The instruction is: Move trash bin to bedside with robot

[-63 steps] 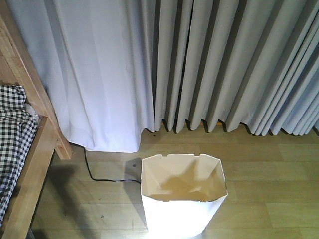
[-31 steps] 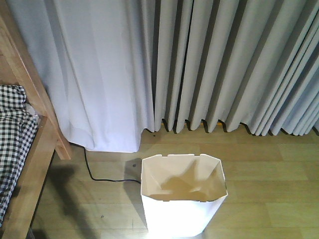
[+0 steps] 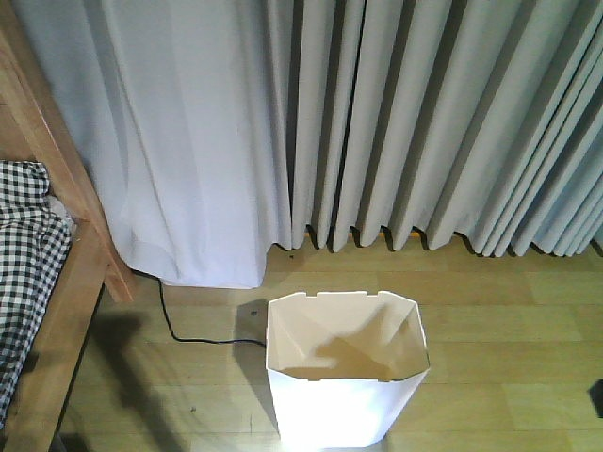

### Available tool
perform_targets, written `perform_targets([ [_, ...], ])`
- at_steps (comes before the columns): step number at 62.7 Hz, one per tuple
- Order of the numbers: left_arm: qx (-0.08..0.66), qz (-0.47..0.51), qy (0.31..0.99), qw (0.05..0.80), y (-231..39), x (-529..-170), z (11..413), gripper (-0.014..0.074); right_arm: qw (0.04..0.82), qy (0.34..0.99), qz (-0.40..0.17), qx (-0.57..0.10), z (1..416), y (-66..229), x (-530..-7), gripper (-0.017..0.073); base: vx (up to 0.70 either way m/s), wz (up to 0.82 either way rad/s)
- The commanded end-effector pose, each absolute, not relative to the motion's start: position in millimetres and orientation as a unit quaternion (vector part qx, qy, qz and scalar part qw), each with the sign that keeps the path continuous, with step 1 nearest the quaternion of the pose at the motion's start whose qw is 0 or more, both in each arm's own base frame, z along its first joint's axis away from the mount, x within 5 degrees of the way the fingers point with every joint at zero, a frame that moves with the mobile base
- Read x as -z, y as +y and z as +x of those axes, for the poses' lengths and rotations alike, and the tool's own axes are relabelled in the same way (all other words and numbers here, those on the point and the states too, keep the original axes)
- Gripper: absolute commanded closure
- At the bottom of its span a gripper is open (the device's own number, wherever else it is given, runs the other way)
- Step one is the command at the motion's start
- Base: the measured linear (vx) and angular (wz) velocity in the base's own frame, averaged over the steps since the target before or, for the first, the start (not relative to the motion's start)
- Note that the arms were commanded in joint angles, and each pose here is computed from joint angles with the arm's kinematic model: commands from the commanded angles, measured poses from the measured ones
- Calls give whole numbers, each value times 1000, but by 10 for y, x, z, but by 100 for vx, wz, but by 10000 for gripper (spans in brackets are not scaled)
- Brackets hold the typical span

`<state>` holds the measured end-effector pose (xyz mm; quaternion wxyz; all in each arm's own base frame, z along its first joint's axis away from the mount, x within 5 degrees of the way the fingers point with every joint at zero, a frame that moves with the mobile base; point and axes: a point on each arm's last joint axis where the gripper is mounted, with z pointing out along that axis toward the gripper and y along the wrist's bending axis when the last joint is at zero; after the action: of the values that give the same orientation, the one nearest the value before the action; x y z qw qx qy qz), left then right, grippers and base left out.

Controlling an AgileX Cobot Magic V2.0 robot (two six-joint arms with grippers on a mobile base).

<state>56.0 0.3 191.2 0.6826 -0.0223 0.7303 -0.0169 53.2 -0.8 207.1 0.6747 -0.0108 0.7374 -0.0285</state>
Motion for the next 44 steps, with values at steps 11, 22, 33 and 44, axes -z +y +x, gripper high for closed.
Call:
perform_targets([
  [11, 25, -27, 712, 702, 1, -1888, 566, 599, 731, 682, 4, 29, 562, -25, -1994, 570, 0, 0],
  [22, 25, -27, 712, 702, 1, -1888, 566, 599, 732, 681, 10, 22, 562, -25, -1996, 570, 0, 0],
  [33, 25, -27, 712, 702, 1, -1888, 566, 599, 732, 681, 7, 25, 562, -25, -1996, 570, 0, 0],
  [44, 25, -27, 712, 702, 1, -1888, 566, 599, 732, 681, 10, 22, 562, -25, -1996, 570, 0, 0],
])
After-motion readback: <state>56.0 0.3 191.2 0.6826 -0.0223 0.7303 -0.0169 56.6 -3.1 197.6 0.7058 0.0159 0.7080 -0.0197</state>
